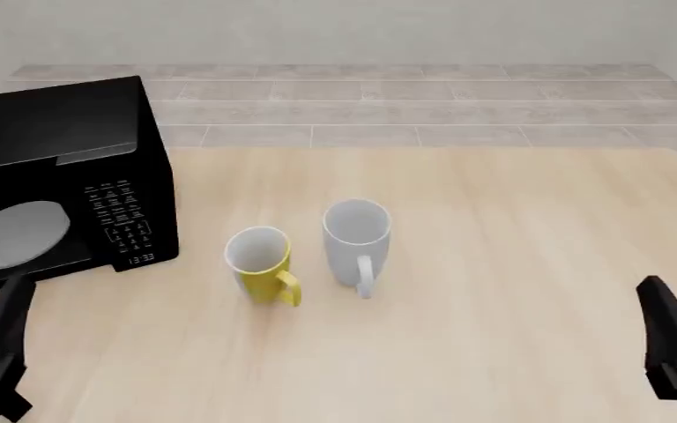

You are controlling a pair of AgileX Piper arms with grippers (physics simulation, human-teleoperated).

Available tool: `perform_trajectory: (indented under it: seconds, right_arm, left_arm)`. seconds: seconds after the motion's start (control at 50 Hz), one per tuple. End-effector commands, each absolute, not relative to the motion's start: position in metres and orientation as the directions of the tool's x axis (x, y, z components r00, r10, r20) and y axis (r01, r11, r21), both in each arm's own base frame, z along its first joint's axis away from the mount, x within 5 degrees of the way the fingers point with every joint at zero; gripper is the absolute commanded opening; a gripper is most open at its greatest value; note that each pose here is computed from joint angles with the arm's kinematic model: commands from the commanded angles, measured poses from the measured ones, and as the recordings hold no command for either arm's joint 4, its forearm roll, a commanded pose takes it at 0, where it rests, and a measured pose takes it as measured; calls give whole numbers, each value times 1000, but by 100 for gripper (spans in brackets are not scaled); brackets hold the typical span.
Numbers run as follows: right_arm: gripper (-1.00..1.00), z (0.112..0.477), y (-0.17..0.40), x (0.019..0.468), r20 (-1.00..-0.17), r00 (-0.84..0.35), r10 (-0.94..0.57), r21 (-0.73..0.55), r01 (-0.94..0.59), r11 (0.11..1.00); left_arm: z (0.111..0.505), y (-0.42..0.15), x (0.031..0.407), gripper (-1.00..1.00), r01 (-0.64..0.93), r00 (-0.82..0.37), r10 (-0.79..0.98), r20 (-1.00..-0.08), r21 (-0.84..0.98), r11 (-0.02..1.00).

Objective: Put the yellow and white mug to the front of the white mug.

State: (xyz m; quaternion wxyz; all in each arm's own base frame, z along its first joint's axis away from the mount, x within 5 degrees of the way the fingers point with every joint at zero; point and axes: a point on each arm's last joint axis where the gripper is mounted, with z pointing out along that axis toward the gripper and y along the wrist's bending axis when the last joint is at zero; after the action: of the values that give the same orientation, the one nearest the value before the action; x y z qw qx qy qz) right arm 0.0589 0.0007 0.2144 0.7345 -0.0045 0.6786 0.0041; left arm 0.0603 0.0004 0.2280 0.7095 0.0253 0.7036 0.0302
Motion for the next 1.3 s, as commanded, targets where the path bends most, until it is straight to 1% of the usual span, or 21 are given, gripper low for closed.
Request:
perform_trajectory:
  seconds: [0.02,0.1,0.18,0.2,0.24,0.46,0.52,0.7,0.76,1.0,1.3]
  right_arm:
    - [100,220,2,60,-996,84,-25,-28,-28,999]
    - [100,228,5,68,-997,67,-39,-44,-72,996]
    - [100,237,7,72,-996,74,-47,-53,-91,994]
    - [100,241,10,76,-996,71,-48,-57,-127,990]
    - [100,247,12,80,-995,76,-65,-75,-147,986]
    - [100,270,38,104,-995,71,-64,-84,-338,937]
    - [100,273,52,111,-996,58,-66,-84,-419,904]
    - [100,282,78,121,-996,44,-71,-84,-542,836]
    - [100,286,94,124,-998,21,-60,-61,-602,796]
    - [100,294,124,132,-995,14,-101,-83,-687,722]
    - [100,299,161,134,-996,-15,-91,-47,-769,638]
  left_arm:
    - [250,1,69,100,6,-114,197,-974,197,980]
    - [250,1,69,100,6,-114,197,-974,197,980]
    - [250,1,69,100,6,-114,197,-974,197,980]
    - [250,1,69,100,6,-114,197,-974,197,980]
    - [250,1,69,100,6,-114,197,-974,197,980]
    - [250,1,69,100,6,-114,197,-974,197,980]
    - [250,1,69,100,6,-114,197,-974,197,980]
    - [250,1,69,100,6,-114,197,-974,197,980]
    - [250,1,69,100,6,-114,197,-974,197,980]
    - [250,1,69,100,6,-114,197,-974,197,980]
    - [250,1,69,100,6,-114,197,-974,197,980]
